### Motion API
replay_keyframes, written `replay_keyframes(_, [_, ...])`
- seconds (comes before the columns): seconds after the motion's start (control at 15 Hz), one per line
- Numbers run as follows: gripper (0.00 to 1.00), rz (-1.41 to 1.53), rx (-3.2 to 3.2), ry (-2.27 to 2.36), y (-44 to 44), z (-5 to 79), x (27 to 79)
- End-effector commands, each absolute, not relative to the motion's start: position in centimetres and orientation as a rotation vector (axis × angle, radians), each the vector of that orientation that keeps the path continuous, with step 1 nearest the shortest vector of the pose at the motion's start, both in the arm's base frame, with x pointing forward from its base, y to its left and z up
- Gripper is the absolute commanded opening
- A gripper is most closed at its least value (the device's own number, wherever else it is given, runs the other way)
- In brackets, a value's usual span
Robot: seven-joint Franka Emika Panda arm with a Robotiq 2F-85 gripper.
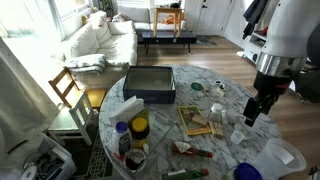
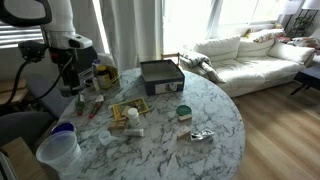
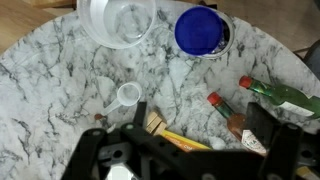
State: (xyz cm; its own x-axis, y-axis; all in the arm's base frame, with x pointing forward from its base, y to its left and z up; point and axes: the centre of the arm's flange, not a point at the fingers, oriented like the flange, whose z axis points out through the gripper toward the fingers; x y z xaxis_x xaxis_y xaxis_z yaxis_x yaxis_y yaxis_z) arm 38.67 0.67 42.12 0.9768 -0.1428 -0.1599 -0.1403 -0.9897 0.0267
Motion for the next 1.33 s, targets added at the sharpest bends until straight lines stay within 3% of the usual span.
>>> replay_keyframes(0.0, [1.00,-0.250,3.061,-0.282,0.6,41.9,38.7])
replay_keyframes(0.4, [1.00,-0.059,2.954,-0.824,2.7,37.4,39.4])
replay_keyframes(0.87, [1.00,-0.085,2.708,-1.362,4.8,31.8,38.3])
replay_keyframes(1.27, [1.00,-0.100,2.720,-1.332,4.4,32.5,38.3])
